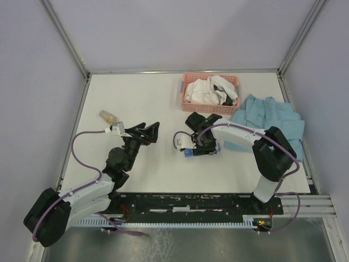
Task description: Sort the pills into containers
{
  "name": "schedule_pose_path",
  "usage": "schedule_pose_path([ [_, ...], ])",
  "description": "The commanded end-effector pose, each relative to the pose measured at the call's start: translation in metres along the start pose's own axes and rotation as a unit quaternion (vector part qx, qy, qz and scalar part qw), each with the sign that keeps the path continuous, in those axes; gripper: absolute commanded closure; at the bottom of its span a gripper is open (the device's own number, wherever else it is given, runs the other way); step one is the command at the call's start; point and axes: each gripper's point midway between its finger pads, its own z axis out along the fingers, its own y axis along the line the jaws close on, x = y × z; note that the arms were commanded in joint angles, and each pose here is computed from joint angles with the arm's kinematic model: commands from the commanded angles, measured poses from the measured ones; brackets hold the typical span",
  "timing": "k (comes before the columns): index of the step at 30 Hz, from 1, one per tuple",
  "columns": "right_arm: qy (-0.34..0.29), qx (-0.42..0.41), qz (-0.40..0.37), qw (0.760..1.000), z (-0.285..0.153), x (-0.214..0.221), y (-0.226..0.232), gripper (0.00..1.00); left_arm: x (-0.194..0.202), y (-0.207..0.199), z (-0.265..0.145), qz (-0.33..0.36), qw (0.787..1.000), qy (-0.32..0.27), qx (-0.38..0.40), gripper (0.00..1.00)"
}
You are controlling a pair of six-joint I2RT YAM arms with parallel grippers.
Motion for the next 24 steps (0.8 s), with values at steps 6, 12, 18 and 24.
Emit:
schedule_pose_path([
  [6, 0.003, 0.023, 0.003, 1.000, -0.0097, -0.0067, -0.0119, 0.99, -0.0157, -0.0062, 0.0014, 0.004, 0.999, -0.031, 0.009, 0.01],
  [12, 0.009, 0.025, 0.001, 1.000, -0.0097, -0.0071, -0.0121, 0.99, -0.0160, -0.0062, 0.0011, 0.003, 0.999, -0.032, 0.010, 0.01],
  [18, 0.015, 0.028, 0.000, 0.999, -0.0102, -0.0076, -0.0131, 0.99, -0.0160, -0.0065, 0.0010, 0.003, 0.999, -0.031, 0.010, 0.01],
  [24, 0.020, 0.028, -0.002, 0.999, -0.0104, -0.0082, -0.0127, 0.99, -0.0162, -0.0063, 0.0008, 0.003, 0.999, -0.032, 0.010, 0.01],
])
